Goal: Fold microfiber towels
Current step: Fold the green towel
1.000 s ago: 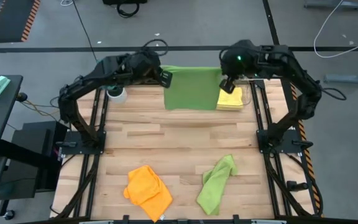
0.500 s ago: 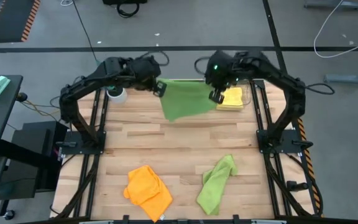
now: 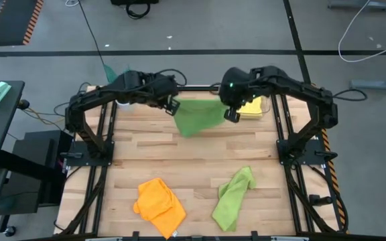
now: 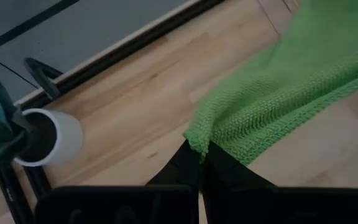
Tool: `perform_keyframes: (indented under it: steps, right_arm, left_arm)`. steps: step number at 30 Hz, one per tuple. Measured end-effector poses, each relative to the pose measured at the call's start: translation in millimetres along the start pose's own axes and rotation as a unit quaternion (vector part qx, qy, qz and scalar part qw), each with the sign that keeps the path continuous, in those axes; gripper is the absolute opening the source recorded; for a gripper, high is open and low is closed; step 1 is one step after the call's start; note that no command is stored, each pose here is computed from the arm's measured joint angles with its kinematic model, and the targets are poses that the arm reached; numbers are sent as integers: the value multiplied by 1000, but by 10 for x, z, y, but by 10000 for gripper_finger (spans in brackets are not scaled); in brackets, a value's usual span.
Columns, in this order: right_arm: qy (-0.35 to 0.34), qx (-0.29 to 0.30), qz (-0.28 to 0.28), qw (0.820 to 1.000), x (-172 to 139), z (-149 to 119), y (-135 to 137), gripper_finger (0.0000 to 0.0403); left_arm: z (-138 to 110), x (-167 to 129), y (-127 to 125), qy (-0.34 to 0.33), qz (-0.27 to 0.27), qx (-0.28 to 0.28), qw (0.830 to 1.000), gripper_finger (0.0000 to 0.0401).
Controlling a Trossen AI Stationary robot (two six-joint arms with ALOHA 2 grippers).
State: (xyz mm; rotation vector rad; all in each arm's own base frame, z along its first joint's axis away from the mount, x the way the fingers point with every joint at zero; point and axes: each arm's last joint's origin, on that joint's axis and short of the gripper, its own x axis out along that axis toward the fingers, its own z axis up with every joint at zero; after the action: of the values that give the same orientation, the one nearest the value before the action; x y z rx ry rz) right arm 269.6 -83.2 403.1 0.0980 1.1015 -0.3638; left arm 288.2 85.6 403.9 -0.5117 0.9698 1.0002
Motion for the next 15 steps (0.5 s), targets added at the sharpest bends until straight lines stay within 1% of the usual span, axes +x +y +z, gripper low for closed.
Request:
perform_keyframes:
  steps: [5, 10, 13, 15]
  right_arm:
    - [-59, 17, -15, 998, -259, 103, -199, 0]
    - [-97, 32, -24, 994, -463, 193, -309, 0]
    - [-107, 30, -23, 994, -491, 245, -347, 0]
    - [-101, 33, -20, 994, -430, 285, -381, 0]
  left_arm:
    - [190, -51, 191, -23, -1, -11, 1000, 6]
    - [342, -248, 360, -62, -14, -24, 998, 6]
    - [414, -411, 473, -91, -19, -36, 995, 6]
    - [459, -521, 562, -110, -25, -48, 992, 6]
